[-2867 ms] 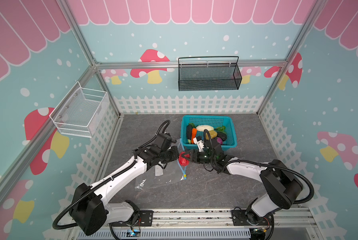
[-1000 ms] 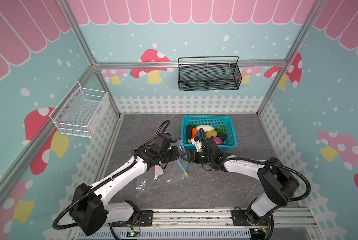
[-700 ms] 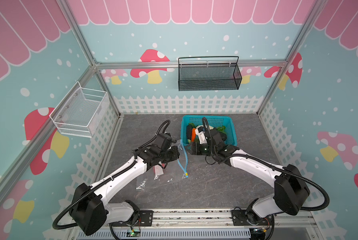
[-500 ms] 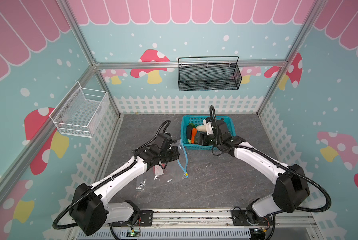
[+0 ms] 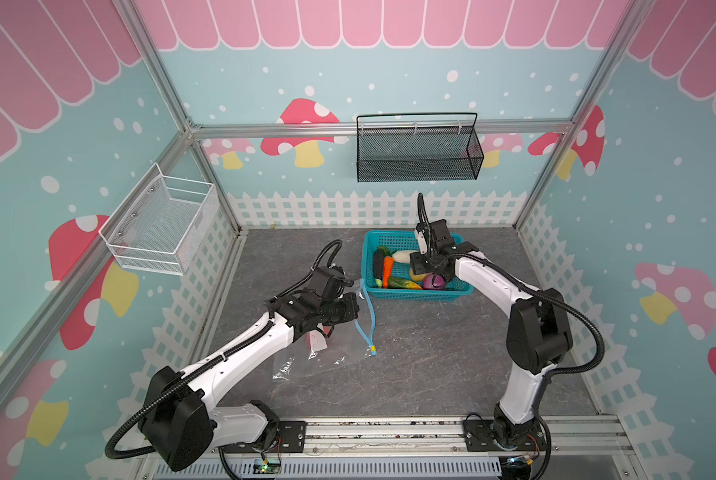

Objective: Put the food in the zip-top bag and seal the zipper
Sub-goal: 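Move the right gripper back over the teal basket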

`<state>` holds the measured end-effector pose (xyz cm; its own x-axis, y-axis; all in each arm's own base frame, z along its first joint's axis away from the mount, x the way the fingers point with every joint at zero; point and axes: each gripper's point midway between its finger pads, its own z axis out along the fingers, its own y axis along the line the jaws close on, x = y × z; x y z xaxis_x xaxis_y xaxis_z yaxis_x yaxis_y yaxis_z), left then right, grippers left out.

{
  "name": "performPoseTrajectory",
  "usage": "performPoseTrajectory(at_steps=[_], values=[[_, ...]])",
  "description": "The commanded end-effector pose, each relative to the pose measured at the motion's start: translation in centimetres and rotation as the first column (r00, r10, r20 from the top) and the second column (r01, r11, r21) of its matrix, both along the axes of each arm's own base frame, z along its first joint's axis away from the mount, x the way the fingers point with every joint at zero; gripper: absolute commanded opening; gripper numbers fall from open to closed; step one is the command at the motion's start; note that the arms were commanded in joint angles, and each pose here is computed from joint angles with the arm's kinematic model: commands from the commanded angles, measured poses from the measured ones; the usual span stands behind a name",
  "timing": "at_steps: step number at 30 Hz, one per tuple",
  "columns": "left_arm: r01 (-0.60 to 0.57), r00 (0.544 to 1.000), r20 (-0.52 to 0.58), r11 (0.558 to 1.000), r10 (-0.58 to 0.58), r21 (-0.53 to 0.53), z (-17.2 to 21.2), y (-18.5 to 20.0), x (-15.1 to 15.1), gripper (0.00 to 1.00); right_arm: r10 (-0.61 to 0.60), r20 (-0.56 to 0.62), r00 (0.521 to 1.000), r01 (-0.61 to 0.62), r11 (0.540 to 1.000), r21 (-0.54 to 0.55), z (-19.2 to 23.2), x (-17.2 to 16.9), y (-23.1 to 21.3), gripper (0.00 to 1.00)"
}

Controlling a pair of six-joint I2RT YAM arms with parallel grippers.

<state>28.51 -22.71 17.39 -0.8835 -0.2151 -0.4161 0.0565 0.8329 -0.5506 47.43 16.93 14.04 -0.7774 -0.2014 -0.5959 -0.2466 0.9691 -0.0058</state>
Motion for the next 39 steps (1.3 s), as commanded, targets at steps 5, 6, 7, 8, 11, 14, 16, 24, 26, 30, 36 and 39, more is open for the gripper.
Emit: performPoseTrajectory(at_steps=[5, 6, 7, 8, 11, 14, 16, 24, 26, 30, 36, 39], values=[[0.019, 1.000, 0.015, 1.000, -0.019, -0.001, 0.2, -0.2, 0.1, 0.00, -0.012, -0.112, 0.994, 0.006, 0.998, -0.058, -3.8, 1.2, -2.8, 0.75], [0.022, 1.000, 0.014, 1.000, -0.022, -0.002, 0.2, -0.3, 0.1, 0.00, -0.017, -0.115, 0.993, 0.010, 0.998, -0.060, -4.1, 1.4, -2.8, 0.77], [0.021, 1.000, 0.012, 1.000, -0.021, -0.002, 0.1, -0.3, 0.1, 0.00, -0.022, -0.121, 0.992, 0.015, 0.998, -0.061, -4.4, 1.6, -2.9, 0.79], [0.023, 1.000, 0.011, 1.000, -0.023, -0.002, 0.1, -0.3, 0.1, 0.00, -0.026, -0.125, 0.992, 0.018, 0.998, -0.059, -4.7, 1.8, -3.0, 0.80], [0.026, 1.000, 0.008, 1.000, -0.026, -0.002, 0.0, -0.4, 0.1, 0.00, -0.034, -0.141, 0.989, 0.029, 0.999, -0.039, -5.3, 1.8, -2.8, 0.82], [0.024, 1.000, 0.006, 1.000, -0.024, 0.000, -0.1, -0.4, 0.1, 0.00, -0.015, -0.146, 0.989, 0.014, 1.000, -0.004, -5.7, 1.9, -2.1, 0.83], [0.028, 1.000, 0.007, 1.000, -0.028, -0.001, 0.0, -0.5, 0.2, 0.00, -0.007, -0.142, 0.990, 0.006, 1.000, -0.005, -5.7, 2.2, -2.0, 0.84], [0.035, 0.999, -0.002, 0.999, -0.035, -0.006, 0.0, -0.8, 0.3, 0.00, 0.040, -0.139, 0.989, -0.040, 0.999, -0.001, -6.6, 2.9, -1.3, 0.93], [0.035, 0.999, -0.003, 0.999, -0.035, -0.008, 0.0, -0.8, 0.2, 0.00, 0.029, -0.140, 0.990, -0.032, 0.999, -0.018, -6.9, 3.2, -1.6, 0.94], [0.032, 0.999, -0.001, 0.999, -0.032, -0.006, 0.1, -0.7, 0.2, 0.00, 0.021, -0.142, 0.990, -0.026, 0.999, -0.030, -7.3, 3.6, -1.7, 0.95], [0.032, 0.999, -0.006, 0.999, -0.032, -0.004, -0.1, -0.7, 0.3, 0.00, 0.019, -0.157, 0.987, -0.024, 0.999, -0.033, -8.4, 4.0, -1.5, 0.99], [0.031, 1.000, -0.006, 1.000, -0.031, -0.003, -0.2, -0.7, 0.3, 0.00, 0.016, -0.162, 0.987, -0.022, 0.999, -0.034, -8.8, 4.3, -1.4, 0.98]])
